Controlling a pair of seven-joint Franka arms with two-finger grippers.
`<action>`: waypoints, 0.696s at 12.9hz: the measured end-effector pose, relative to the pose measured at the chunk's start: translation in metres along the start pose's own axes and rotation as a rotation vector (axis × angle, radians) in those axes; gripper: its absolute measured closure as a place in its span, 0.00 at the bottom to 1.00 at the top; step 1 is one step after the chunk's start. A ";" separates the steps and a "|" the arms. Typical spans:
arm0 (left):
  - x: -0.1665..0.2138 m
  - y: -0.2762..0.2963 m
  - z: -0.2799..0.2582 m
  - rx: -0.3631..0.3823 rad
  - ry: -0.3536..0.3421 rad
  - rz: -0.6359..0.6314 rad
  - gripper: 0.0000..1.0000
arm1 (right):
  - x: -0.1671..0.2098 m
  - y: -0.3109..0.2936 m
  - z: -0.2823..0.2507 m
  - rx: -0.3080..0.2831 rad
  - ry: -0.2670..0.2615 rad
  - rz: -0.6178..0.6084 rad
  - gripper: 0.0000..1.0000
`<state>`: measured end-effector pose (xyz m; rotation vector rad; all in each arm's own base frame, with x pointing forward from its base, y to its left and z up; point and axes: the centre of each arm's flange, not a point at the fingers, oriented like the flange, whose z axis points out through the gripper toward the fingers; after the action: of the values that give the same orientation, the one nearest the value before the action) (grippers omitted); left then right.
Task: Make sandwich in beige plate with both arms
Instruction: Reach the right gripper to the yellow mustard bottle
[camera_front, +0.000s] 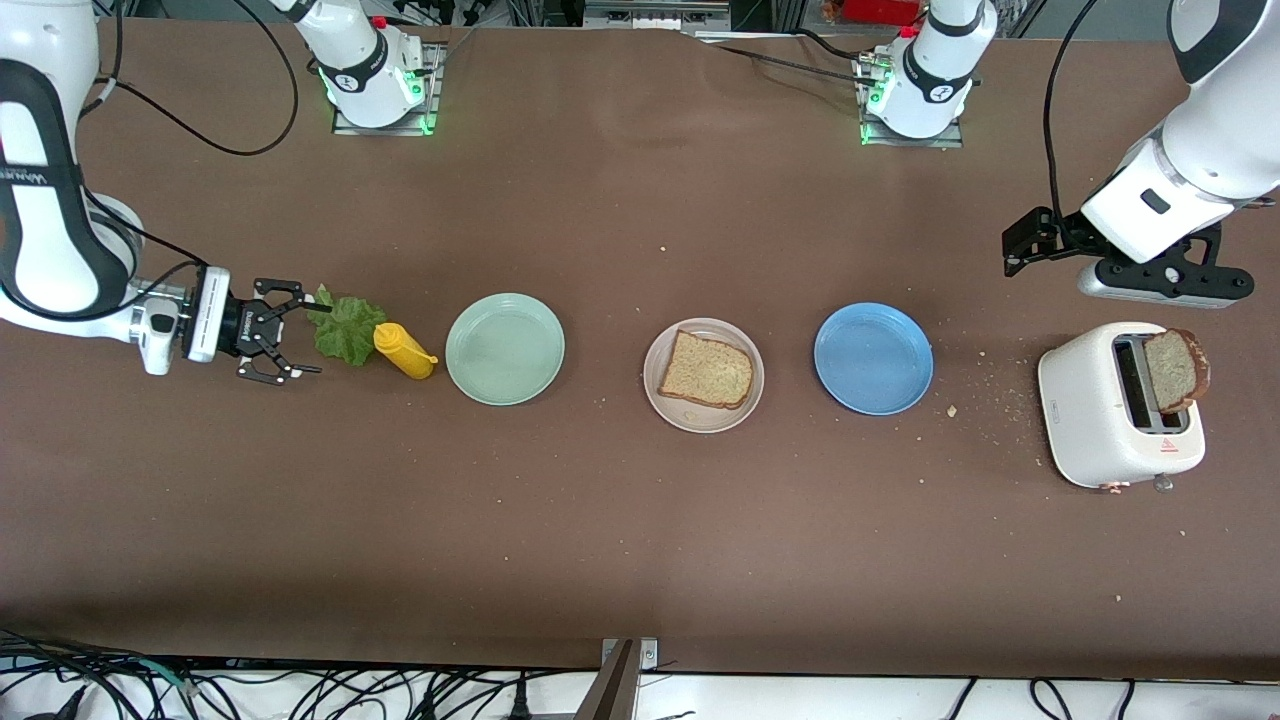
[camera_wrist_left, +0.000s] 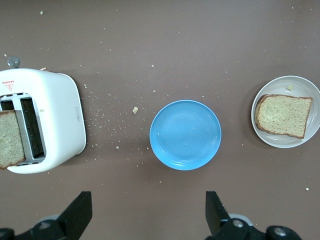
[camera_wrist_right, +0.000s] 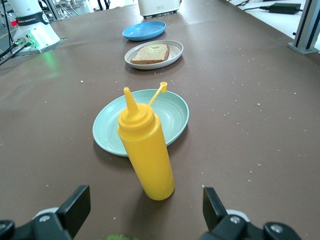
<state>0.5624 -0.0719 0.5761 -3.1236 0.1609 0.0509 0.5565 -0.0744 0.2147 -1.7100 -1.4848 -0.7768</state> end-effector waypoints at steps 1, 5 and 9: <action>0.000 0.000 0.000 0.000 0.000 0.000 0.00 | -0.010 0.000 0.010 0.003 0.024 -0.015 0.00; 0.000 0.000 0.000 0.000 0.000 0.000 0.00 | -0.028 -0.002 0.035 0.040 0.107 -0.056 0.00; 0.000 0.001 0.000 0.000 0.000 0.001 0.00 | -0.031 0.004 0.056 0.050 0.179 -0.106 0.00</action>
<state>0.5624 -0.0727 0.5760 -3.1235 0.1629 0.0515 0.5543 -0.0447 0.1583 -1.4935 -1.4671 -0.9164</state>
